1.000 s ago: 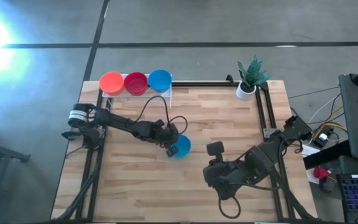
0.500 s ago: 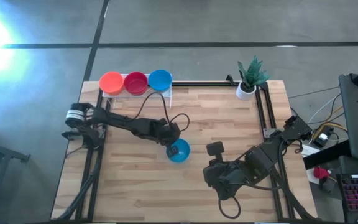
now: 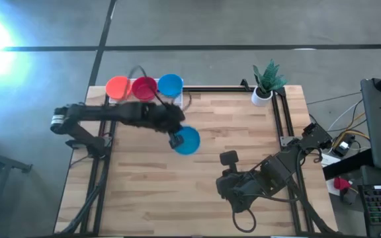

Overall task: Pick & Place Mini bowls
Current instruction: Stack the blue bowl on top of the blue bowl on the shelf

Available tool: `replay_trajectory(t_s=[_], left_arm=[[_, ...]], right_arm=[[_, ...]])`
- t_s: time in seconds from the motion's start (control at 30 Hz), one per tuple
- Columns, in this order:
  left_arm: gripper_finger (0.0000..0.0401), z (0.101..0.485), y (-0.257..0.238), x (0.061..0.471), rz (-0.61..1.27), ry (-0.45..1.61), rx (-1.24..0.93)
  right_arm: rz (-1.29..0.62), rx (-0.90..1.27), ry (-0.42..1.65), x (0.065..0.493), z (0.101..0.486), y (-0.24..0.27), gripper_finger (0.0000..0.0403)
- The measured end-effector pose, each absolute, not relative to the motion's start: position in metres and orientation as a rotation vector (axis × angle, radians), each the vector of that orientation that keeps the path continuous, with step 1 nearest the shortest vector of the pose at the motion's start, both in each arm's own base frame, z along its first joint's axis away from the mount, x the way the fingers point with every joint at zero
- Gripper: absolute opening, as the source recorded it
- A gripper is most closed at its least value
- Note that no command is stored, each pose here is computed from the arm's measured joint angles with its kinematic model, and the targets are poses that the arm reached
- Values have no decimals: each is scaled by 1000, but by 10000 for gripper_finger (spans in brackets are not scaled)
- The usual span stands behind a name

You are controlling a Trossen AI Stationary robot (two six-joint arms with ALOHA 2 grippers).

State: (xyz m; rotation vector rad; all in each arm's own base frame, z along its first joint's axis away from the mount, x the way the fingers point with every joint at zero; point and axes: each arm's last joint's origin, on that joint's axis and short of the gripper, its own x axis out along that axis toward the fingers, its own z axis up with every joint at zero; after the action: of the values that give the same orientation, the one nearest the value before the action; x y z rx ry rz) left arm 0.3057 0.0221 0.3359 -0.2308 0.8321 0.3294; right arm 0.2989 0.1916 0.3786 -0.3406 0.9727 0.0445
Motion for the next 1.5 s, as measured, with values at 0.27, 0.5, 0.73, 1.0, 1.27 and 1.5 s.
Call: replay_trajectory(t_s=[0.27,0.5,0.73,1.0,1.27,1.5], left_arm=[[0,389,65,283,452,743,-268],[0,414,112,261,533,685,-332],[0,419,158,237,675,640,-390],[0,399,195,236,754,723,-404],[0,384,217,239,838,773,-373],[0,383,218,239,813,769,-389]], right_arm=[[43,-340,968,299,379,192,27],[-27,-377,936,300,380,190,27],[-87,-390,900,301,381,188,27],[-106,-352,896,301,381,188,27],[-109,-345,895,301,381,188,27],[-107,-349,896,301,381,188,27]])
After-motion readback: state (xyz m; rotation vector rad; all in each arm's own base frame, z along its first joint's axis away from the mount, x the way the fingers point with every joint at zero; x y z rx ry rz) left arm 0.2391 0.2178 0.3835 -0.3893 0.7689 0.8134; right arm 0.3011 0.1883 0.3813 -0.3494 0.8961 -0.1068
